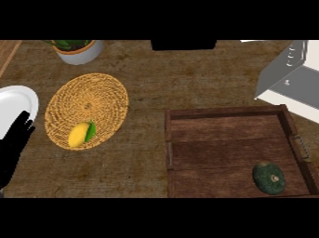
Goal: Pick the sweet potato from the tray and place it in the tiered shelf
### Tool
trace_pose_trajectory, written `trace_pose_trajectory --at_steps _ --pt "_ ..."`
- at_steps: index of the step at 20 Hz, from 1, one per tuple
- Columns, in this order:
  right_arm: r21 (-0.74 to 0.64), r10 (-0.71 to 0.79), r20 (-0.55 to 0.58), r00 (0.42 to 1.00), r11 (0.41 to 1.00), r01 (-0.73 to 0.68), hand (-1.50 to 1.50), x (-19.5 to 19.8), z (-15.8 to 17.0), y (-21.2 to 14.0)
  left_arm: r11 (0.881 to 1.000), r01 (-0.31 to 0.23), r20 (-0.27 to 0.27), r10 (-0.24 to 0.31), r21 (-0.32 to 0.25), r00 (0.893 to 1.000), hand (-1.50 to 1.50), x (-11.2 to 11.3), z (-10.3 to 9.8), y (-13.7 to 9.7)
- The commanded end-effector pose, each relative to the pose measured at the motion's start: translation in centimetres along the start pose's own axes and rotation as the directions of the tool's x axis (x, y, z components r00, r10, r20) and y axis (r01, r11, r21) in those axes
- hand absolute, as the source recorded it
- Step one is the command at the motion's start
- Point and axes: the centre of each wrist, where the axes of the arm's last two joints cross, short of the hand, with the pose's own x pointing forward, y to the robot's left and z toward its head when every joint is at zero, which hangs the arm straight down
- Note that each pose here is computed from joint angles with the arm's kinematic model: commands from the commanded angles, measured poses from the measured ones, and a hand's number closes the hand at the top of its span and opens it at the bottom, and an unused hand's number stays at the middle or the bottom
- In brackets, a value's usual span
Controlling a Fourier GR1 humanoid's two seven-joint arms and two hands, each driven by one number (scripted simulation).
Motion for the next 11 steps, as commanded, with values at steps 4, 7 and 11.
trace_pose_trajectory --at_steps 4,7,11 --pt "-0.037 0.026 -0.067 0.997 0.999 -0.028 -1.50 1.2 3.9 -10.7 1.000 -0.007 -0.012 0.007 0.024 1.000 0.00 -0.5 1.0 0.5" --pt "0.018 0.054 -0.071 0.996 0.998 -0.053 -1.50 0.1 6.1 -13.8 0.998 -0.024 -0.009 0.025 0.064 1.000 0.00 -1.1 1.9 1.2" --pt "0.009 0.044 -0.048 0.998 0.999 -0.044 -1.50 -0.5 8.0 -16.6 0.999 -0.029 -0.009 0.029 0.034 1.000 0.00 -0.1 1.8 1.1"
